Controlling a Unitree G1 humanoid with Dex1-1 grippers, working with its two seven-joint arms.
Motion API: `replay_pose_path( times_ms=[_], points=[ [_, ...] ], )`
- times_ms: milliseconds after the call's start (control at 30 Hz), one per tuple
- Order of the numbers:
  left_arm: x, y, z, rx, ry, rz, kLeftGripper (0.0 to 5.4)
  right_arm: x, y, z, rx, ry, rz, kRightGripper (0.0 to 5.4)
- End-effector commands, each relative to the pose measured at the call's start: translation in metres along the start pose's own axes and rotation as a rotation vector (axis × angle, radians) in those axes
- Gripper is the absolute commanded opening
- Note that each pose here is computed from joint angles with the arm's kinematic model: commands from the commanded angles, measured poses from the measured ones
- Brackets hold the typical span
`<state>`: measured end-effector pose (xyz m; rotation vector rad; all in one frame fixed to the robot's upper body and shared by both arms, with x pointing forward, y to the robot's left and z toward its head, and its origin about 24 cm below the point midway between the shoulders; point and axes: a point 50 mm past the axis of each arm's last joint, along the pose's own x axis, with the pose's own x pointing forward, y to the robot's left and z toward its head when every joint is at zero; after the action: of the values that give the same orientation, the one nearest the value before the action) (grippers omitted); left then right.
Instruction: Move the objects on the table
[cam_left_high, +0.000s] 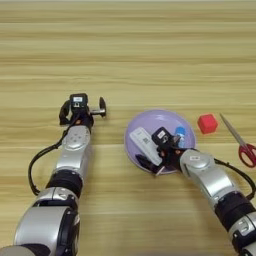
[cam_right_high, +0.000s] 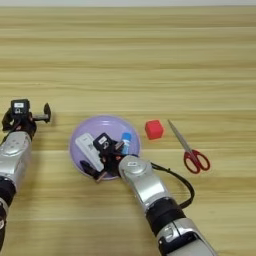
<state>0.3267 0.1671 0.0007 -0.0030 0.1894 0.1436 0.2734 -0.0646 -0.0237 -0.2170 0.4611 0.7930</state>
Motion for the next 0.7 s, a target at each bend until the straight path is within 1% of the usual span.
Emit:
replay_pose_path(
  times_ms=[33, 367, 467, 567, 700],
  points=[
    [0.0022, -0.0039, 0.0047, 0.010, -0.016, -0.005, 5.40, -0.0010, 0.0015, -0.0132, 0.004, 0.077, 0.012, 4.48],
    [0.0023, -0.0040, 0.0050, 0.009, -0.017, -0.005, 5.40, -0.0012, 0.0005, -0.0145, 0.004, 0.087, 0.005, 3.44],
    [0.0023, -0.0042, 0.0051, 0.008, -0.017, -0.005, 5.40, -0.0013, 0.0001, -0.0145, 0.005, 0.087, 0.004, 3.05],
    [0.0022, -0.0044, 0.0051, 0.008, -0.017, -0.005, 5.40, -0.0014, -0.0002, -0.0146, 0.005, 0.086, 0.003, 2.91],
    [0.0021, -0.0045, 0.0051, 0.008, -0.018, -0.005, 5.40, -0.0018, -0.0003, -0.0146, 0.004, 0.085, 0.003, 2.91]
  ],
)
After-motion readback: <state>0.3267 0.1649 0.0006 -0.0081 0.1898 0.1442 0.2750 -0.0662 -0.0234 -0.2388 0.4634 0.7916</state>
